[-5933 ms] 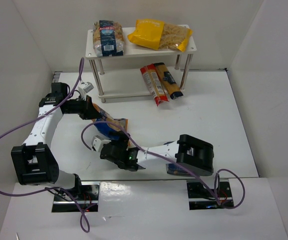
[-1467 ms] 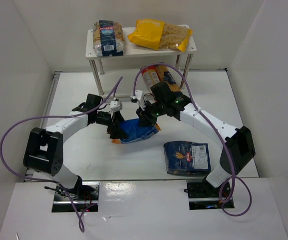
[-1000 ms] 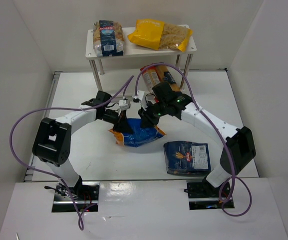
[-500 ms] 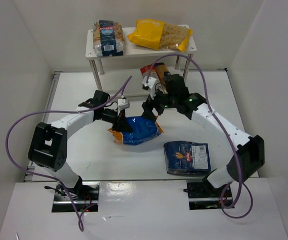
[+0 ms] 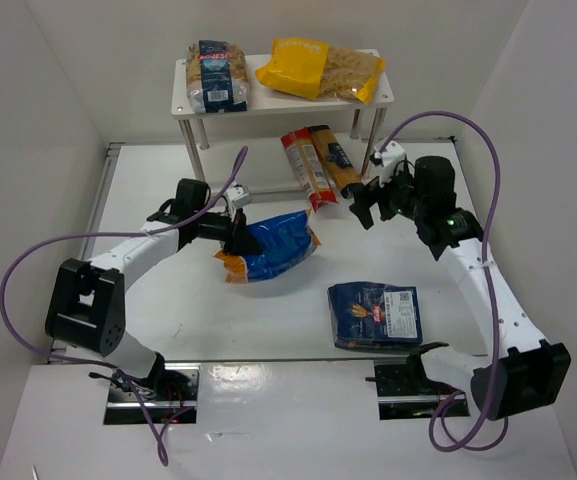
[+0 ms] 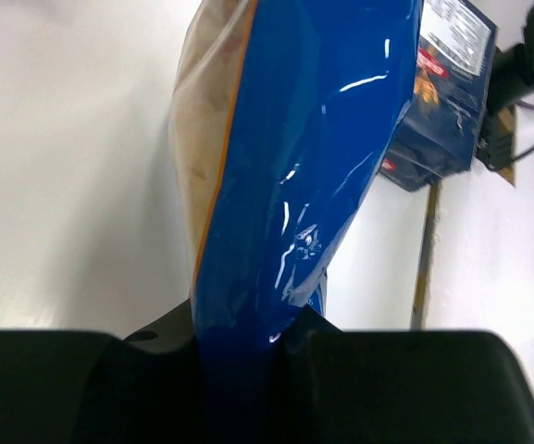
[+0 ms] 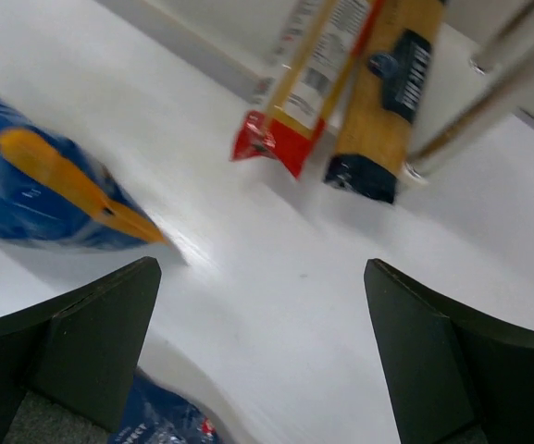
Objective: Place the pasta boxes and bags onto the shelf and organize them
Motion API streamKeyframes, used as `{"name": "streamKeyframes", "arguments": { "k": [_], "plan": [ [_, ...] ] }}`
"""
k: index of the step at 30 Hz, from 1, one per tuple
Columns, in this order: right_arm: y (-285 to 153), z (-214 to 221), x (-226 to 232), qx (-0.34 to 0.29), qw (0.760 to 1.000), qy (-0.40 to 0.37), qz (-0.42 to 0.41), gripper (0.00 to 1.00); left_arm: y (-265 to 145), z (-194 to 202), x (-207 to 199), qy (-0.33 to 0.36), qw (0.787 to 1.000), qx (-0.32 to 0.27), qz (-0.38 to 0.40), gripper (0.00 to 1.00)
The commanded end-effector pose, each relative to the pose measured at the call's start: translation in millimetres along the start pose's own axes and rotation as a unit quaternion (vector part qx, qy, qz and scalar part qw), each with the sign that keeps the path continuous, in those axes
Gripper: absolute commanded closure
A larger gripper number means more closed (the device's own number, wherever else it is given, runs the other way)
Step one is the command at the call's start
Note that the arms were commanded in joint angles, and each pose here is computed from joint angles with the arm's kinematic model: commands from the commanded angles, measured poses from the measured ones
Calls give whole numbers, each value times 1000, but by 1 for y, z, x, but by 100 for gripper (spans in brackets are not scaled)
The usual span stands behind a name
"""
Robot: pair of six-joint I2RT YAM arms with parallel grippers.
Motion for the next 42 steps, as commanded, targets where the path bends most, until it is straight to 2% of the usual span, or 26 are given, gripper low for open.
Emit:
{"name": "streamKeyframes", "arguments": {
  "k": [1, 6, 15, 18, 24, 31, 35, 42],
  "plan": [
    [-21, 19, -23, 14, 998, 14, 65, 1, -10, -43, -22, 46, 996, -70, 12, 100],
    [-45, 48, -46, 36, 991, 40, 126, 1, -25, -62, -8, 2, 988, -131, -79, 100],
    [-88, 75, -66, 27, 978, 78, 193, 1, -36, -86, -7, -39, 969, -214, -117, 100],
    [-94, 82, -66, 26, 977, 81, 195, 1, -36, -90, -3, -35, 963, -231, -137, 100],
    [-102, 94, -75, 29, 973, 101, 205, 1, -37, -102, 12, -72, 945, -270, -168, 100],
    [-108, 98, -77, 25, 971, 107, 210, 1, -51, -115, 26, -93, 918, -316, -219, 100],
    [-107, 104, -77, 30, 971, 115, 206, 1, -60, -124, 46, -104, 894, -345, -266, 100],
    [-110, 109, -82, 34, 969, 118, 213, 1, -64, -132, 75, -96, 876, -356, -313, 100]
  ]
}}
Point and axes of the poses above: each gripper's point midway between its finger pads, its own y axis out along the fingers, its own x axis along the line the jaws close on, z = x × y, the point moved 4 cm from there along -y, back along the fingers, and after that the axes turned 8 degrees about -y, right-handed, at the moved point
